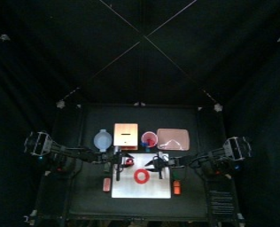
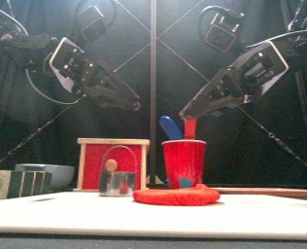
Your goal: Place excess dough on plate
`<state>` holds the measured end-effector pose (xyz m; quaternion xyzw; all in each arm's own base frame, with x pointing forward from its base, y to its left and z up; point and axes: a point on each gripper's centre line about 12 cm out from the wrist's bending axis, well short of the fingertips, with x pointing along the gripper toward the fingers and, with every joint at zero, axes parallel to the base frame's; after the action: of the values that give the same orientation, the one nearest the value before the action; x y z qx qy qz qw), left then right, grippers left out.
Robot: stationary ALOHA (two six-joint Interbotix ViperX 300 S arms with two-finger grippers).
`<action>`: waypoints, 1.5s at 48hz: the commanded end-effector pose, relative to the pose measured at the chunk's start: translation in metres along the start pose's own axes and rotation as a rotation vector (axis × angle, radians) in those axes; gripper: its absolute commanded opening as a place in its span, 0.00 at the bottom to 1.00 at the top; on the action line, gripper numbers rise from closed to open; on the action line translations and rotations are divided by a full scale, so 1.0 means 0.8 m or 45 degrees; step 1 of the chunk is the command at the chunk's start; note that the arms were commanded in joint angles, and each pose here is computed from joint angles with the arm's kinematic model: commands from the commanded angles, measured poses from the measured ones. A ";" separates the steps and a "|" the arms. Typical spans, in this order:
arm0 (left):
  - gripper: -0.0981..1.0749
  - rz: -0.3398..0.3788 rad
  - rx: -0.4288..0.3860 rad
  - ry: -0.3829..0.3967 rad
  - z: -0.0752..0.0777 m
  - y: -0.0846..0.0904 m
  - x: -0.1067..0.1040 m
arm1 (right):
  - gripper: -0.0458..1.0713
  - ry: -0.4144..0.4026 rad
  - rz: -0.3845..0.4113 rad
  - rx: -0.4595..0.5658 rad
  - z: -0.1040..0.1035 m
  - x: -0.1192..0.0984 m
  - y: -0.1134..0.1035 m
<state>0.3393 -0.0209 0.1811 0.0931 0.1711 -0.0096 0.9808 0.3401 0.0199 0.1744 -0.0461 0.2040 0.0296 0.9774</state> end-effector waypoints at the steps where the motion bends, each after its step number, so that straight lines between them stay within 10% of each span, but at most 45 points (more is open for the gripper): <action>1: 0.75 0.015 0.014 -0.093 0.012 0.000 -0.004 | 0.63 -0.096 -0.022 -0.007 0.025 -0.017 -0.009; 19: 0.75 0.053 -0.007 -0.182 0.006 -0.003 -0.013 | 0.63 -0.240 -0.062 -0.009 0.047 -0.059 -0.020; 56: 0.75 0.056 0.005 -0.190 0.008 -0.003 -0.008 | 0.63 -0.174 -0.099 0.011 0.021 -0.064 -0.031; 72: 0.75 0.055 0.007 -0.192 0.009 -0.003 -0.008 | 0.65 -0.155 -0.123 0.219 0.034 -0.059 -0.031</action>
<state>0.3301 -0.0239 0.1797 0.0985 0.1129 0.0029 0.9887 0.3039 -0.0062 0.2055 0.0041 0.1596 -0.0271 0.9868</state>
